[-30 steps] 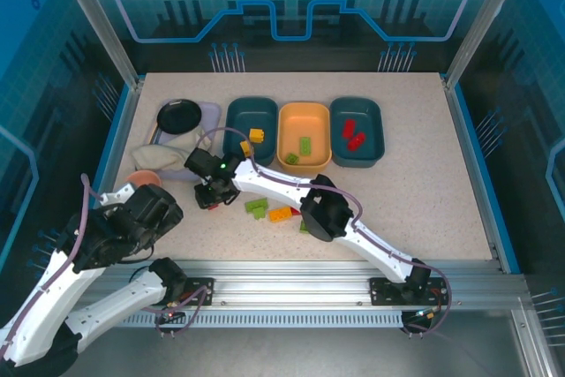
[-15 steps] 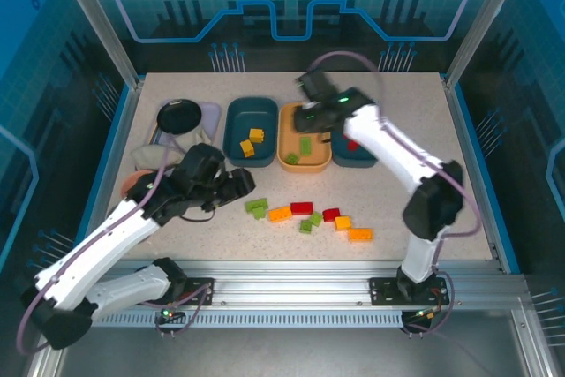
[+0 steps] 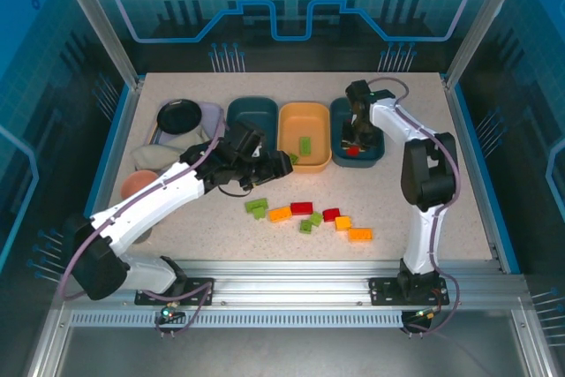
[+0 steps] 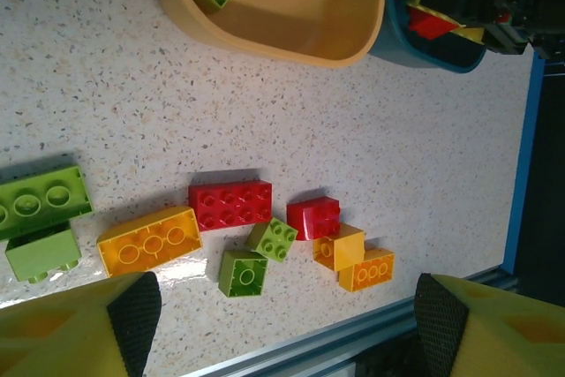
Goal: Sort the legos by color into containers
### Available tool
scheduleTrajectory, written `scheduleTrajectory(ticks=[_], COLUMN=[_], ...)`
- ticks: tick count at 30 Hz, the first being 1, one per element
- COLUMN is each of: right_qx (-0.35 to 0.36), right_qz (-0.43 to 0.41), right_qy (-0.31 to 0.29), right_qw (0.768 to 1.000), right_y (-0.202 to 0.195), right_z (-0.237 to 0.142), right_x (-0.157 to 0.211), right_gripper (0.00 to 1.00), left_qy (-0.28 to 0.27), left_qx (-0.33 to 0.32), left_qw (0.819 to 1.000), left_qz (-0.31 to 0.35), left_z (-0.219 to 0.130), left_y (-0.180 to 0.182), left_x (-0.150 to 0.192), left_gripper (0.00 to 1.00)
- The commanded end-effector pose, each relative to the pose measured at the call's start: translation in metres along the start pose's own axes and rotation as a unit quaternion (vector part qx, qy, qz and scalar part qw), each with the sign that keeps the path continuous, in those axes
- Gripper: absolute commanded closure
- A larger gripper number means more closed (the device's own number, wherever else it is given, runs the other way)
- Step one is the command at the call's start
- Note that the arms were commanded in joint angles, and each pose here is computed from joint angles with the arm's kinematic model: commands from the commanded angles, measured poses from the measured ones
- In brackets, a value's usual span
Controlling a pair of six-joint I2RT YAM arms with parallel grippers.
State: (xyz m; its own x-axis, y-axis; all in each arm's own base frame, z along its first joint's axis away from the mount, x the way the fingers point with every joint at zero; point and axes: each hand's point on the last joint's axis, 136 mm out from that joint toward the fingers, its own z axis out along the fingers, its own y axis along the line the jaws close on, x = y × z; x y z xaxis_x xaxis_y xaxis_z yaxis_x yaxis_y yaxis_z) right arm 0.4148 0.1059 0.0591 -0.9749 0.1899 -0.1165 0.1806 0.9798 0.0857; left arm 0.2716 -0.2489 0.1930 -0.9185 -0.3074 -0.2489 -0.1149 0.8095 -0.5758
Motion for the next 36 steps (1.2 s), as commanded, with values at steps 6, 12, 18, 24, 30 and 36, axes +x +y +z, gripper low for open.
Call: scheduleTrajectory(ticks=[6, 12, 18, 24, 30, 36], right_qx=[-0.027, -0.031, -0.045, -0.097, -0.207, -0.275], right_qz=[0.039, 0.034, -0.012, -0.169, -0.289, -0.306], right_qy=[0.040, 0.023, -0.054, -0.187, -0.248, -0.266], right_qw=[0.998, 0.999, 0.997, 0.963, 0.901, 0.872], right_y=[0.003, 0.005, 0.020, 0.071, 0.106, 0.091], right_z=[0.014, 0.000, -0.061, -0.130, -0.160, -0.172], right_x=[0.001, -0.004, -0.010, 0.028, 0.114, 0.175], right_gripper=[0.67, 0.43, 0.38, 0.32, 0.24, 0.19], left_qy=[0.012, 0.028, 0.053, 0.075, 0.044, -0.001], left_qx=[-0.013, -0.049, -0.136, -0.152, -0.169, -0.160], left_qw=[1.000, 0.998, 0.986, 0.942, 0.878, 0.807], left_qz=[0.015, 0.012, -0.086, -0.289, -0.446, -0.568], left_z=[0.010, 0.015, 0.013, 0.021, 0.043, 0.079], left_y=[-0.006, 0.006, 0.040, 0.047, 0.056, 0.059], left_x=[0.004, 0.013, 0.030, 0.053, 0.065, 0.076], left_gripper=[0.21, 0.22, 0.22, 0.20, 0.19, 0.20])
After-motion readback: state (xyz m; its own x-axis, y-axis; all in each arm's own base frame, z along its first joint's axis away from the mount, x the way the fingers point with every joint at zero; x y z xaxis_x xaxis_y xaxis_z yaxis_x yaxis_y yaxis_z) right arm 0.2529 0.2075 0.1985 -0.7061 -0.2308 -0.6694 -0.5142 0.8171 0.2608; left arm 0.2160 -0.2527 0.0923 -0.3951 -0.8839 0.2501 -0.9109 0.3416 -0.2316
